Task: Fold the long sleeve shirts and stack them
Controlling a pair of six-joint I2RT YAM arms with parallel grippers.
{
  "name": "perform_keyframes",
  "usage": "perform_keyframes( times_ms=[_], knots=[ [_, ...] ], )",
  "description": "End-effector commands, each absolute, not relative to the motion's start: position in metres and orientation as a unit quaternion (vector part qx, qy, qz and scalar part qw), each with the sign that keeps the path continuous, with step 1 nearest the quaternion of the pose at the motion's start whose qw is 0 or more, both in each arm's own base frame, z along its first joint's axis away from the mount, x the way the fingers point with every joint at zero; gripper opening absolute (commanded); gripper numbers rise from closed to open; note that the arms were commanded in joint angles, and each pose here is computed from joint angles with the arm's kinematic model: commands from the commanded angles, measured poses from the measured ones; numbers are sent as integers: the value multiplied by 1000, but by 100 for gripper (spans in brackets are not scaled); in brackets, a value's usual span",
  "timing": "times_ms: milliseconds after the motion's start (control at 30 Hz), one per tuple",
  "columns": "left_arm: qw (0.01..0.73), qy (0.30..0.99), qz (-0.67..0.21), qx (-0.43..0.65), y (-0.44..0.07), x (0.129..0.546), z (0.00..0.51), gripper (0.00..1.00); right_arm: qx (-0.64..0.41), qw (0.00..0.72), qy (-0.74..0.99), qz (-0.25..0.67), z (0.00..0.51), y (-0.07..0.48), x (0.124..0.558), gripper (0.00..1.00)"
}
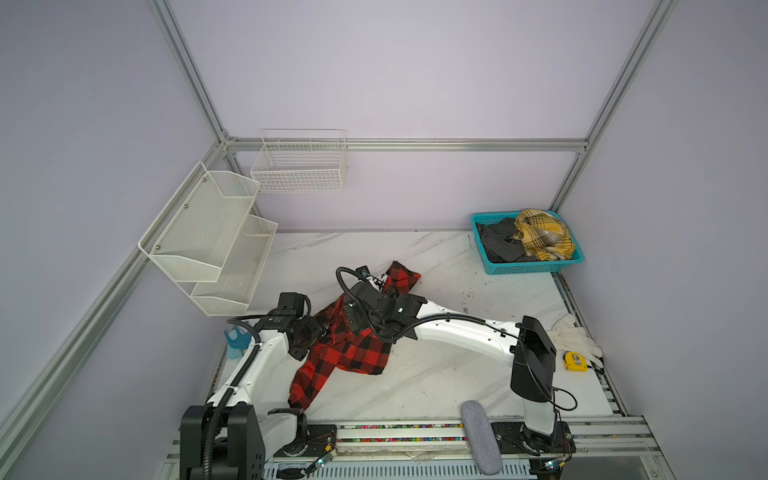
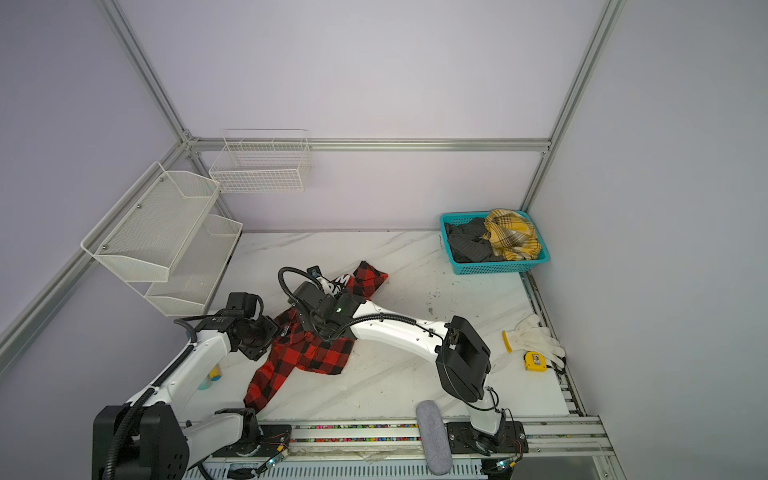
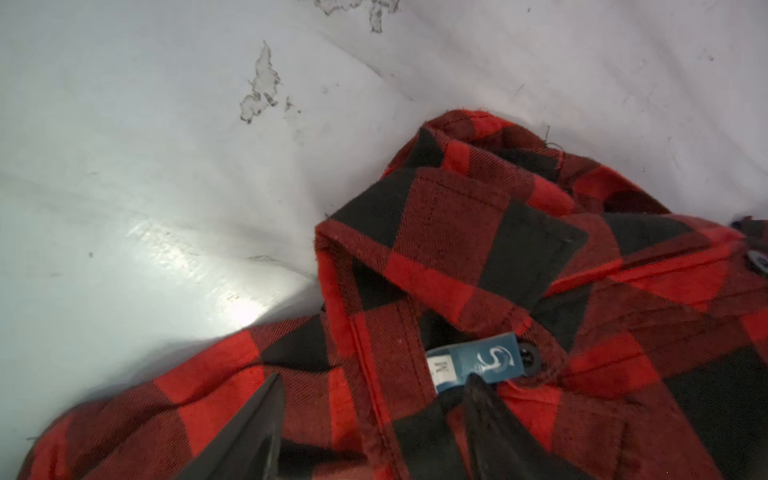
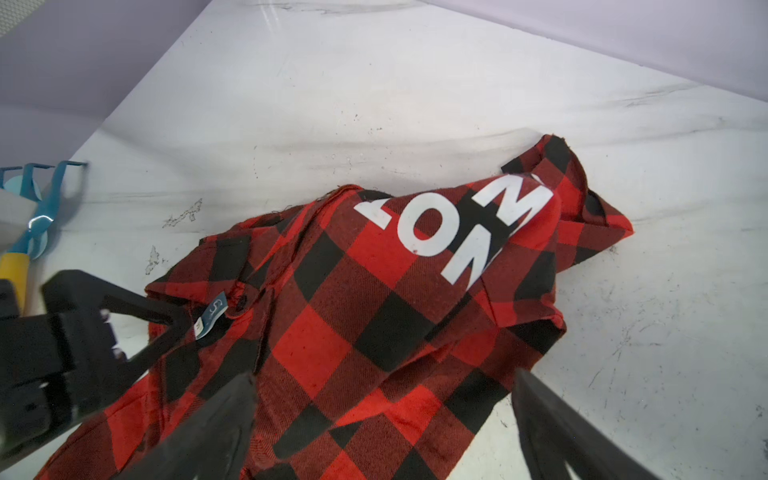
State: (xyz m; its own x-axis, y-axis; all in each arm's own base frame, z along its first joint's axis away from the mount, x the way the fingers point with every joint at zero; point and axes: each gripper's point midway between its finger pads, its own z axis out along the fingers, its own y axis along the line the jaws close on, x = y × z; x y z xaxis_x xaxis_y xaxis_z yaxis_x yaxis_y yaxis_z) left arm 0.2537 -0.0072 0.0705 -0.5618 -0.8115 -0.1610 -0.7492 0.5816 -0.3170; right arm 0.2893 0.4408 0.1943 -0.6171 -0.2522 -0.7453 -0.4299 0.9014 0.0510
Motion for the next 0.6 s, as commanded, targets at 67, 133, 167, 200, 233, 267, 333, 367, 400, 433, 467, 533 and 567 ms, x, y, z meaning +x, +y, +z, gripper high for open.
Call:
perform_keyframes(
  times_ms=[67, 133, 167, 200, 233, 267, 333, 367, 400, 433, 467, 533, 567],
  knots=[
    [149, 874, -127, -446, -11, 268, 67, 46, -196, 401, 885, 135, 218, 442, 285, 96],
    [161, 873, -134, -440, -11, 278, 76, 29, -193, 402, 884, 139, 219, 442, 284, 95],
    [169, 876, -137, -431, -12, 284, 81, 18, -194, 401, 883, 147, 220, 443, 283, 94],
    [179, 877, -141, -423, -12, 292, 93, 6, -196, 398, 883, 154, 220, 444, 282, 93],
    [189, 878, -137, -417, -10, 300, 105, 0, -200, 396, 882, 161, 222, 447, 280, 93],
    [201, 879, -135, -412, -9, 307, 117, 0, -206, 391, 882, 166, 220, 449, 278, 92],
    [240, 878, -139, -390, -9, 328, 152, 0, -223, 380, 880, 177, 218, 456, 273, 92],
    [264, 876, -140, -378, -10, 337, 173, 0, -235, 375, 877, 185, 219, 461, 271, 92],
    [300, 871, -143, -361, -12, 350, 204, 0, -246, 370, 874, 196, 220, 466, 268, 92],
    [332, 868, -147, -340, -17, 359, 231, 0, -255, 369, 870, 204, 223, 470, 266, 92],
    [353, 865, -151, -323, -22, 365, 250, 0, -261, 369, 867, 211, 226, 474, 265, 92],
    [402, 856, -173, -275, -40, 378, 296, 0, -267, 373, 860, 221, 236, 479, 265, 93],
    [421, 852, -187, -249, -50, 383, 313, 0, -269, 377, 858, 222, 240, 480, 266, 94]
  ],
)
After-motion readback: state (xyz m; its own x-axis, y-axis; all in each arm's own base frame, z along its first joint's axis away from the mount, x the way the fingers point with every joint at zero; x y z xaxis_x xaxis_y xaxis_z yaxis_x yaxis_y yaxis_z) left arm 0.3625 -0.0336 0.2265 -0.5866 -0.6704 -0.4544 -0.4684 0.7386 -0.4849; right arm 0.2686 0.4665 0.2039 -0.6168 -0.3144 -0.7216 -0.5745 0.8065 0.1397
